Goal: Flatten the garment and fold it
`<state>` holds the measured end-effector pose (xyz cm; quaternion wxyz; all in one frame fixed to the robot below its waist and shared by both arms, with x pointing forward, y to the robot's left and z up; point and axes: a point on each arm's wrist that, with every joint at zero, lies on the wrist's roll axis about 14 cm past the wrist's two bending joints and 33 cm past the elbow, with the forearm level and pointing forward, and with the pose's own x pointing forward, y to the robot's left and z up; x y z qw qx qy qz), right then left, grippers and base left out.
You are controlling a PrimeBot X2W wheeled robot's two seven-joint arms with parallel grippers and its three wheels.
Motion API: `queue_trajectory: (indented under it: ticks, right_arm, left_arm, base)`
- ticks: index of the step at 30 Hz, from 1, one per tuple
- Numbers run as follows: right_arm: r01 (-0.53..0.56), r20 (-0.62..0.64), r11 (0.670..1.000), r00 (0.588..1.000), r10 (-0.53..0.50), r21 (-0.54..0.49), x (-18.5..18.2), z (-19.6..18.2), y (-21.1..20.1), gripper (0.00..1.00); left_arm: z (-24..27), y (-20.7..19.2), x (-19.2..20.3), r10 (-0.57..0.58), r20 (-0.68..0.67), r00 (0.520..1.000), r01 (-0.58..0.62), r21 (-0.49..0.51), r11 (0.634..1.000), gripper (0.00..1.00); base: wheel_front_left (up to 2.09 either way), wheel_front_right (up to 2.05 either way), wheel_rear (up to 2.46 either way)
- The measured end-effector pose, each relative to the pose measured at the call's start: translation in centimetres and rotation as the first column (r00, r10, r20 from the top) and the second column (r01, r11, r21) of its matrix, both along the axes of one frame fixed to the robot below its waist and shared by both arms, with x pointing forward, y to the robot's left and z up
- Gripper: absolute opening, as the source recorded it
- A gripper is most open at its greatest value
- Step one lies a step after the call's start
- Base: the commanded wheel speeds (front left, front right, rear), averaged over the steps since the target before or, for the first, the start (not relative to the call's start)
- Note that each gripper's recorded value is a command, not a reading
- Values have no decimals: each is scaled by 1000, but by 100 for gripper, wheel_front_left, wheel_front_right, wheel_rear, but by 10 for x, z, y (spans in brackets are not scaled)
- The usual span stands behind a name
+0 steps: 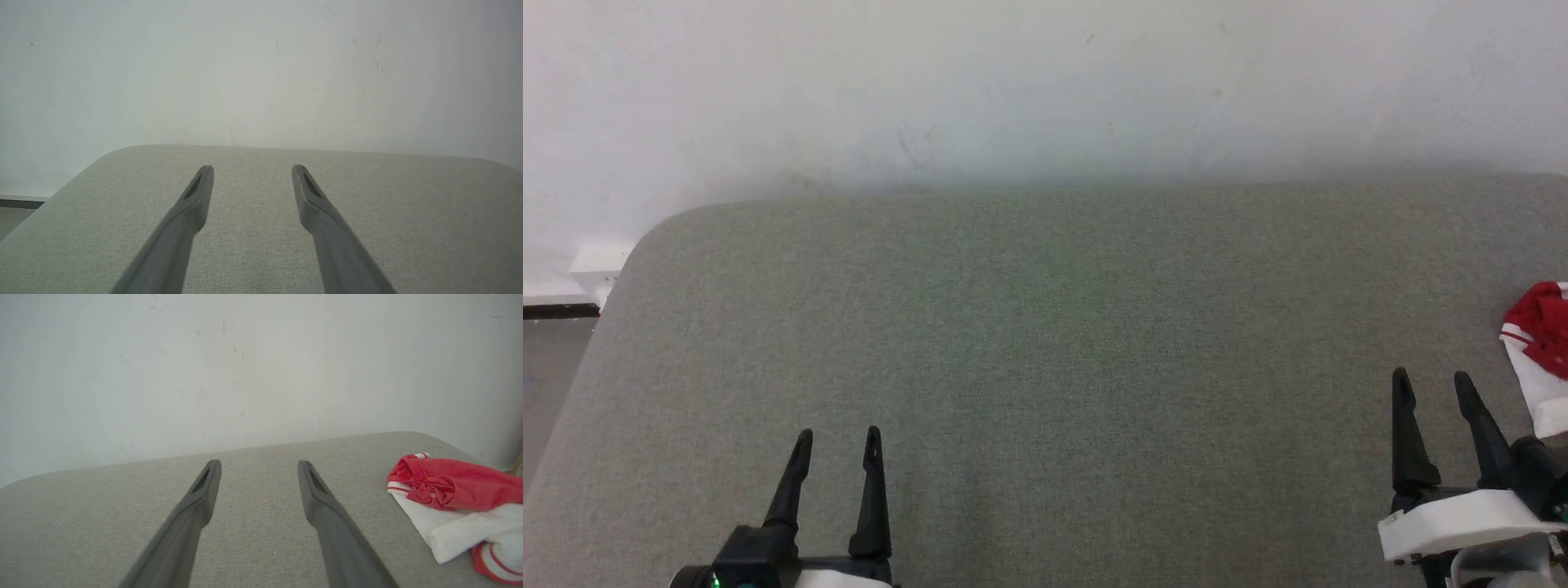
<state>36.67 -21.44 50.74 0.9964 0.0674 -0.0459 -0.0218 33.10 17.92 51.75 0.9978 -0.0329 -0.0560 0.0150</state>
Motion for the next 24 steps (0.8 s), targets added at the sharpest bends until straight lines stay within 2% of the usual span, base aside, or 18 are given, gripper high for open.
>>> queue_trajectory:
  ticks: [3,4,24]
  right_arm:
    - [2,-2,1000,1000,-2,1,-1,-1,-1,100]
    - [3,-4,1000,1000,-3,1,-1,-1,-1,0]
    - [-15,-21,1000,1000,14,-14,0,-1,4,0]
  left_arm:
    - [0,0,2,2,-1,1000,-2,-3,1000,100]
    - [-1,1,2,4,-2,1000,-4,-3,1000,0]
    - [-4,0,4,0,-28,1000,0,6,1000,0]
  base:
    - [0,0,0]
    - [0,0,0]
    - [0,0,0]
